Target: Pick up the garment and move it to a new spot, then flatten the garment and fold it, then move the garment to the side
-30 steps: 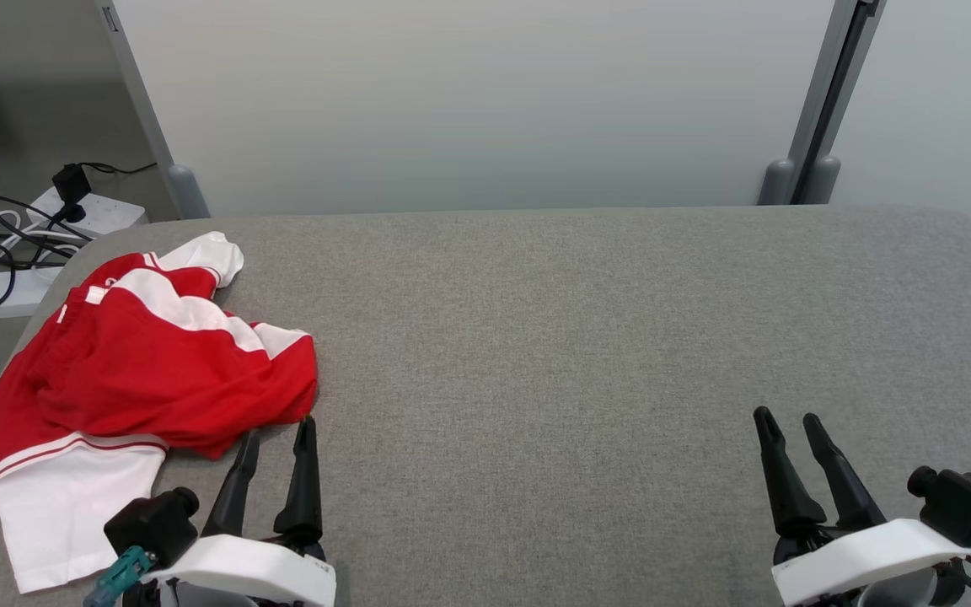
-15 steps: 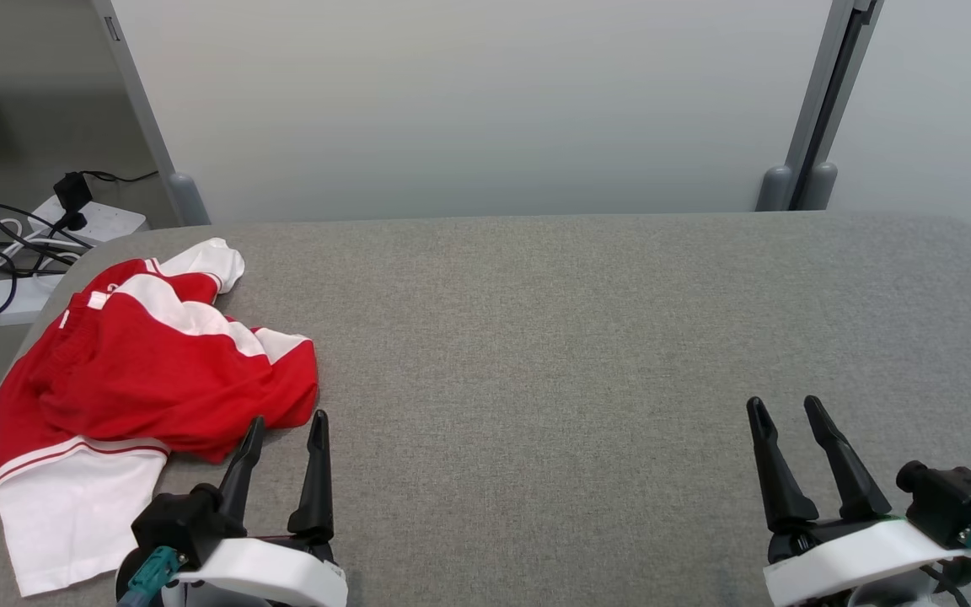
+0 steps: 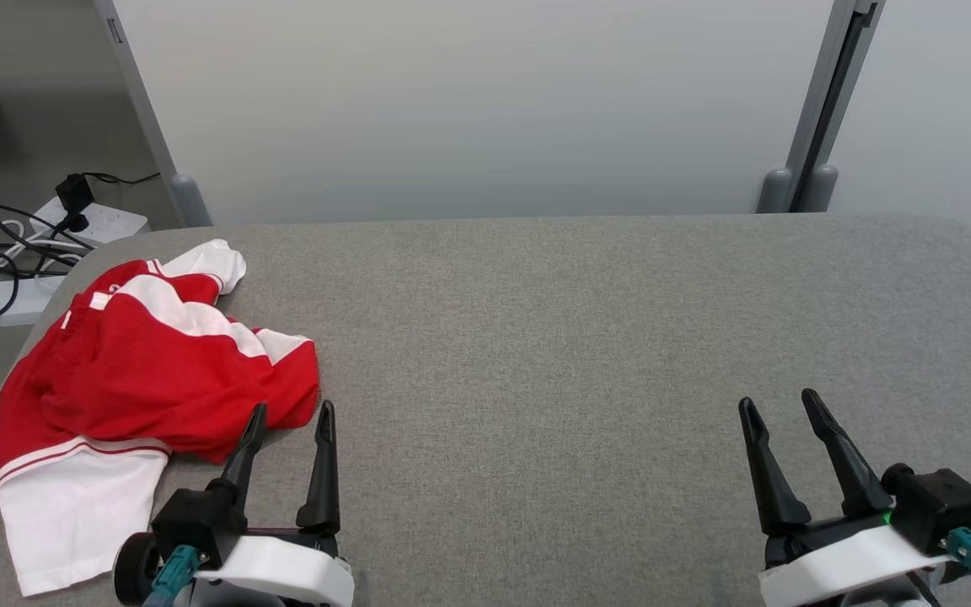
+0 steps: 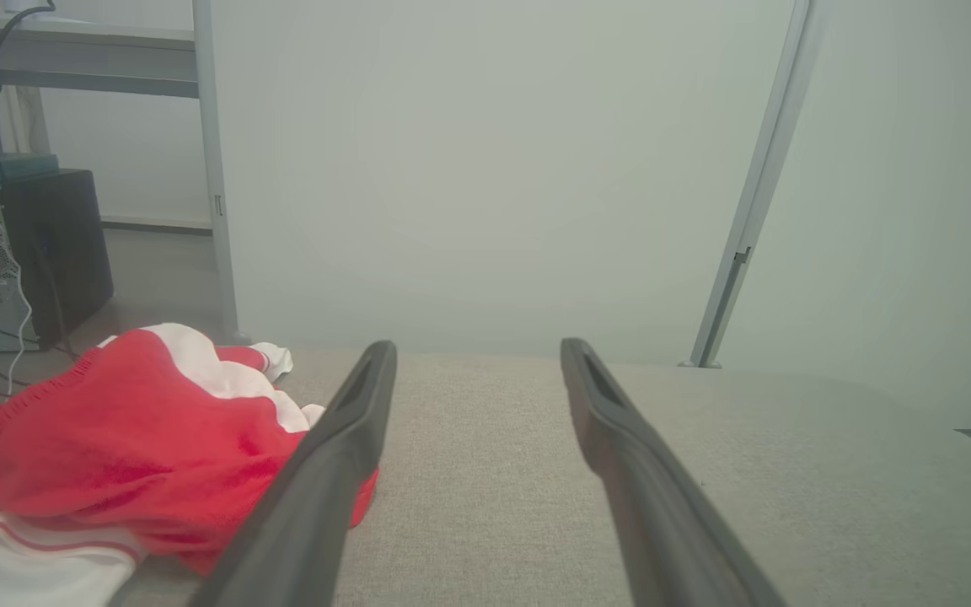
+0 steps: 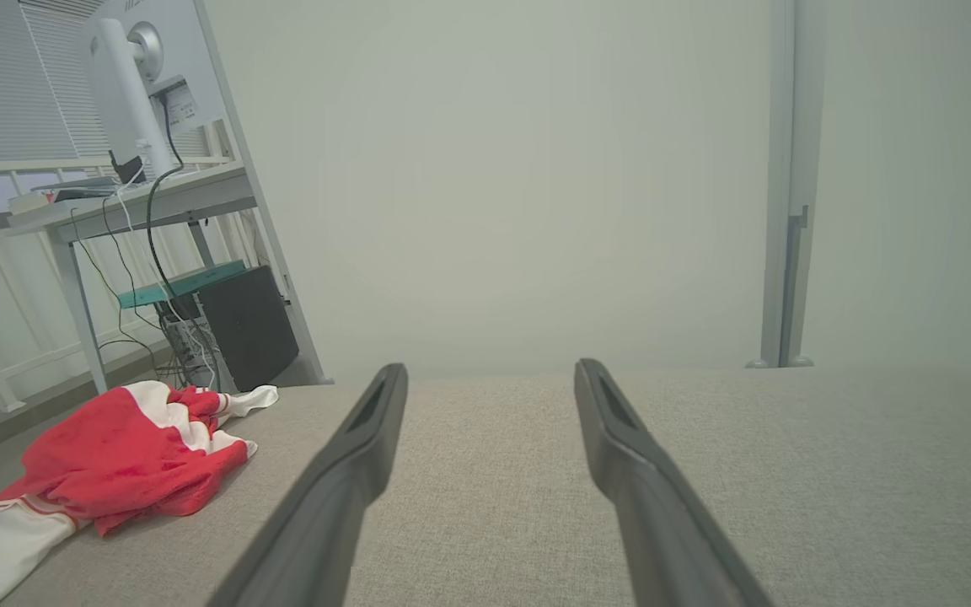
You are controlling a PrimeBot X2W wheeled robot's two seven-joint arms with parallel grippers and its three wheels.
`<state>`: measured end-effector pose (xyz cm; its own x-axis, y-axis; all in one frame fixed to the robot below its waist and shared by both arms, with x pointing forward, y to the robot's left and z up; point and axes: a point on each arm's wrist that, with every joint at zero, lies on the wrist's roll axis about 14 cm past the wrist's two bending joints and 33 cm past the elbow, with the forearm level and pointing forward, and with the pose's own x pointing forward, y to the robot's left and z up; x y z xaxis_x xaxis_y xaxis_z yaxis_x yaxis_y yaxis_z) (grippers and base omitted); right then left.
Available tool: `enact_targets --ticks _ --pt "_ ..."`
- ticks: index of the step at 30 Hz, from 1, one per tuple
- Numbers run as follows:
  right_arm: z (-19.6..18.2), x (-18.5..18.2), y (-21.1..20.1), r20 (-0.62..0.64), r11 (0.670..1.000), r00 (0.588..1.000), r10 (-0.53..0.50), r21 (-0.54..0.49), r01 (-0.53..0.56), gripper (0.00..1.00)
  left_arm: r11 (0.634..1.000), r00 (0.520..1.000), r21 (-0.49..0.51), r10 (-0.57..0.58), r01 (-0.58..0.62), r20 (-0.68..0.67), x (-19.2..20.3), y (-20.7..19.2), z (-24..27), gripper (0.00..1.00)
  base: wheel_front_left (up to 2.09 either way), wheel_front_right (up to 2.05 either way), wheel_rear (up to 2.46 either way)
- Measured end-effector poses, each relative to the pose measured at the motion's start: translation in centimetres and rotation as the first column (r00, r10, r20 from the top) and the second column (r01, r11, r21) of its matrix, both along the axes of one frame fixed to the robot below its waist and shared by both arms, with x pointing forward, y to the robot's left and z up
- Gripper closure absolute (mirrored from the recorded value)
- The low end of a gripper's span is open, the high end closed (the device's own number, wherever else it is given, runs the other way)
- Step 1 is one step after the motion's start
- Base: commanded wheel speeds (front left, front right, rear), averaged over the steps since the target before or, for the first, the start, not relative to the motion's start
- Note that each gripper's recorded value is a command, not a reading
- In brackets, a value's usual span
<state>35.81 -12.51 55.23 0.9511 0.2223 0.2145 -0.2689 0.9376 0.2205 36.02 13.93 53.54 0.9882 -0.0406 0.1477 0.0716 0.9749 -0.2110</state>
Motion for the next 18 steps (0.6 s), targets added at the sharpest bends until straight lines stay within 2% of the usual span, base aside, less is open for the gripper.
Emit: enact_targets --ticks 18 --pt "-0.5 0.4 0.3 -0.008 1.0 1.0 0.007 -0.027 -0.007 0.0 0.999 0.998 0.016 0.039 -0.039 -0.045 0.0 0.9 -1.4 0.0 0.0 0.0 0.0"
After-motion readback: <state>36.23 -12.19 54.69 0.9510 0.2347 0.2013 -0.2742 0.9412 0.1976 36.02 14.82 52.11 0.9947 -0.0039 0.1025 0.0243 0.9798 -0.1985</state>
